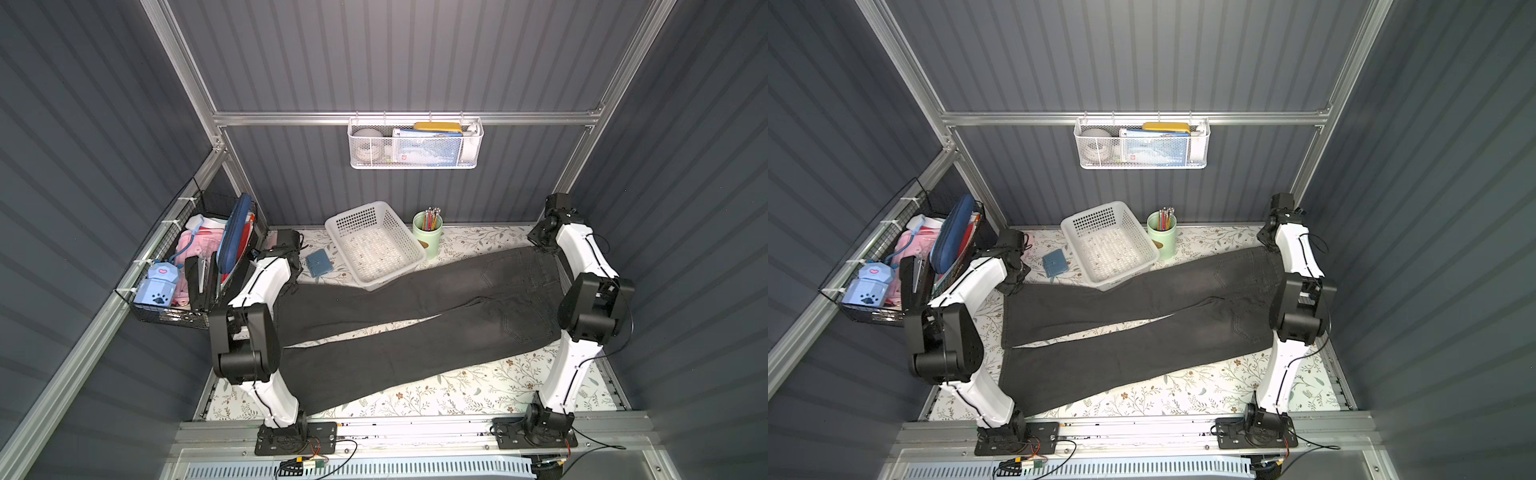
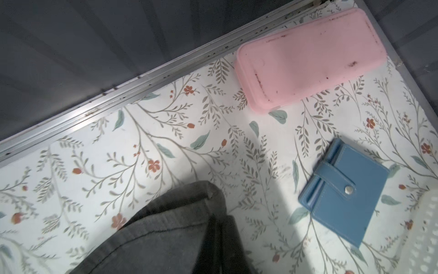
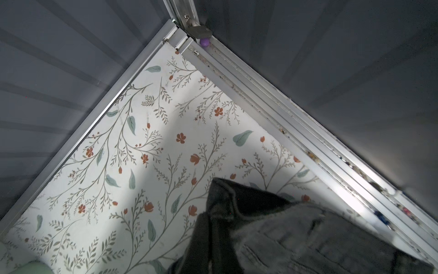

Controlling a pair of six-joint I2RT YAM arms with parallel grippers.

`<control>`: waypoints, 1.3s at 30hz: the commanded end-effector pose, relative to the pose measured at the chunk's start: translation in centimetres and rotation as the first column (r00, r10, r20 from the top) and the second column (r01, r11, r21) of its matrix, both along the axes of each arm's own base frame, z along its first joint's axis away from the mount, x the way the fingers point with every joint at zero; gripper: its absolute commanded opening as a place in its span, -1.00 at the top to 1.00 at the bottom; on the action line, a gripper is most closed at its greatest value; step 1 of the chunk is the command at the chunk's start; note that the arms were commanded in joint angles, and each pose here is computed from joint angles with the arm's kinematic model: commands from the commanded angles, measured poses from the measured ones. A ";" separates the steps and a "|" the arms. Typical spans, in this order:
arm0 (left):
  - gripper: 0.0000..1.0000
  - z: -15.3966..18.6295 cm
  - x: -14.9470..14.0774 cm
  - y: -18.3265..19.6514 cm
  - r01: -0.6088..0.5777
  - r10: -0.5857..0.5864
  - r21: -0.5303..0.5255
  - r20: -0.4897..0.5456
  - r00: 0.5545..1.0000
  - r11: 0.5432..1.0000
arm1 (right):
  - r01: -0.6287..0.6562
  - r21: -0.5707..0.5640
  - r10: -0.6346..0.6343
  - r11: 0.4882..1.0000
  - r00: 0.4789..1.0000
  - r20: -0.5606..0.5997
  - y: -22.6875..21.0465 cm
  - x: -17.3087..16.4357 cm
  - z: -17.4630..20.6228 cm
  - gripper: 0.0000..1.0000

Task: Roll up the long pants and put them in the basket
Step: Fold the long pant at the center of the board.

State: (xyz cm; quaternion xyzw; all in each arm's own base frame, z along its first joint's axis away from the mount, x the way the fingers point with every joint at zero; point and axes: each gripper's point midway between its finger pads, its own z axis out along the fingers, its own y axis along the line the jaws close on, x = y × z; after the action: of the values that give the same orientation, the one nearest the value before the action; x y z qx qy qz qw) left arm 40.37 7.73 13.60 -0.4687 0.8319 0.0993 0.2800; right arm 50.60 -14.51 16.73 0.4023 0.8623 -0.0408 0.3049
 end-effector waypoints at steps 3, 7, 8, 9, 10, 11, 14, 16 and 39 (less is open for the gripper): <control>1.00 0.9 -6.4 -0.9 -0.015 0.012 -0.025 -0.098 0.995 1.000 | 0.045 0.003 -0.044 0.999 0.998 -0.034 -0.1 -3.3 -1.0 1.00; 1.00 1.4 -9.2 -2.7 0.035 -0.041 -0.066 -0.101 0.994 0.997 | 0.073 -0.034 -0.075 0.997 0.996 -0.049 -0.5 -5.4 -1.2 1.00; 1.00 1.8 -9.7 -3.3 0.053 -0.059 -0.066 -0.088 0.994 0.996 | 0.075 -0.039 -0.076 0.996 0.996 -0.035 -0.5 -5.6 -1.1 1.00; 1.00 2.3 -10.2 -3.6 0.067 -0.071 -0.060 -0.071 0.995 0.996 | 0.073 -0.044 -0.073 0.996 0.997 -0.014 -0.5 -5.7 -0.8 1.00; 1.00 2.7 -10.5 -3.9 0.075 -0.078 -0.053 -0.052 0.996 0.996 | 0.074 -0.046 -0.074 0.996 0.997 0.001 -0.4 -5.8 -0.5 1.00; 1.00 3.4 -10.8 -4.0 0.077 -0.078 -0.048 -0.025 0.997 0.996 | 0.074 -0.051 -0.073 0.996 0.997 0.029 -0.5 -5.7 0.0 1.00; 1.00 5.3 -11.6 -3.6 0.074 -0.072 -0.027 0.048 0.996 0.997 | 0.111 -0.083 -0.104 0.990 0.990 0.091 -1.3 -6.0 1.7 1.00; 1.00 6.3 -12.2 -3.2 0.077 -0.077 -0.005 0.064 0.995 0.997 | 0.154 -0.103 -0.140 0.983 0.981 0.133 -2.2 -6.6 2.8 1.00; 1.00 2.3 -24.8 -6.4 0.198 -0.261 -0.252 -0.249 0.932 0.947 | 0.588 -0.247 -0.581 0.770 0.806 0.111 -8.7 -23.2 -0.2 1.00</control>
State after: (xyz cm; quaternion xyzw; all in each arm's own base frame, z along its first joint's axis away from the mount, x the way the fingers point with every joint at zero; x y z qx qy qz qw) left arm 18.00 2.12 17.23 -0.3912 0.9025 0.0378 0.1763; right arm 30.59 -21.70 15.94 0.5748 0.7210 -0.1781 0.3436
